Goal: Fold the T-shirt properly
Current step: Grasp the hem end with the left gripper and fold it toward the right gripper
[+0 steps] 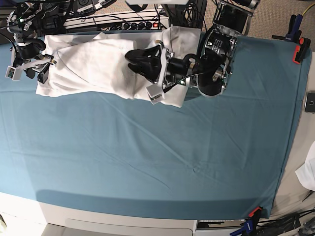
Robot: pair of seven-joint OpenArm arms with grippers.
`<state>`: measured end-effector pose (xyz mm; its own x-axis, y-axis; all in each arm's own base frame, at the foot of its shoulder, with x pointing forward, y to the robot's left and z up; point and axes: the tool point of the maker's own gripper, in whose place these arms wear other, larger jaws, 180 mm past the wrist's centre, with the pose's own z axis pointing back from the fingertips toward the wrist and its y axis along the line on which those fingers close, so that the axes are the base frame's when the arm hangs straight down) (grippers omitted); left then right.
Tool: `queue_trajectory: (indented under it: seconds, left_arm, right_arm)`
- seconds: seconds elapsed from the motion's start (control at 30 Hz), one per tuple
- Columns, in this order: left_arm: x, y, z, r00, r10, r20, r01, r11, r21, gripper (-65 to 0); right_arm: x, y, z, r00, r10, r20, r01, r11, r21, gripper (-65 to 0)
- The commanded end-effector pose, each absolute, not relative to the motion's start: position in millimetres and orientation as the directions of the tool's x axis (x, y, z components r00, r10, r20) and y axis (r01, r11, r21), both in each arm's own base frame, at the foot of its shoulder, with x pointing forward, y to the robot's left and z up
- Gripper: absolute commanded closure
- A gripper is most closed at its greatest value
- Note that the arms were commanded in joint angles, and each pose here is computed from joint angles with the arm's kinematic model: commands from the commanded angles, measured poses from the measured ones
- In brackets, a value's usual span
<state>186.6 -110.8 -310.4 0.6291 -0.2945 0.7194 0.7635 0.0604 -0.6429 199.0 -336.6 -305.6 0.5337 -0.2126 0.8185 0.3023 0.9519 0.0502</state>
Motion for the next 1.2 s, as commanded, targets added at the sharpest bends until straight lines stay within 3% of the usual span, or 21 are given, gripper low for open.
queue_trajectory:
  seconds: [0.0,0.2,0.33,0.37,0.63,0.97,1.17]
  left_arm:
    - [194.4,-115.7,-292.0,0.607,-0.245,0.756,0.784,0.029,-0.62,-25.6]
    - [198.1,-112.6,-277.7,0.534,-0.27,0.801,0.835,0.022,-0.55,-22.8]
    - [213.1,-100.5,-268.3,0.473,-0.269,0.839,0.88,0.093,-0.466,-1.4]
    - [217.5,-96.2,-267.4,0.471,-0.262,0.843,0.882,0.115,-0.457,0.0]
    - [244.2,-48.3,-302.0,0.527,-0.304,0.794,0.836,0.355,-0.419,0.0]
    - [221.6,-34.8,-329.3,0.59,-0.325,0.739,0.788,0.43,-0.44,0.0]
    - [227.9,-23.9,-345.7,0.624,-0.327,0.71,0.743,0.531,-0.407,0.0]
  right_arm:
    - [205.1,-340.2,-291.0,0.497,-0.178,0.85,0.288,0.957,0.032,-29.5]
    - [205.1,-340.2,-291.0,0.497,-0.178,0.849,0.288,0.957,0.032,-29.5]
    - [204.9,-340.2,-291.2,0.498,-0.178,0.849,0.288,0.957,0.032,-29.5]
    - [204.9,-340.1,-291.2,0.498,-0.178,0.849,0.288,0.957,0.032,-29.5]
    - [205.0,-340.1,-291.2,0.498,-0.179,0.849,0.288,0.957,0.032,-29.5]
    - [205.1,-340.0,-291.1,0.496,-0.179,0.849,0.288,0.957,0.033,-29.5]
    - [205.4,-339.7,-290.8,0.495,-0.18,0.85,0.287,0.957,0.036,-29.5]
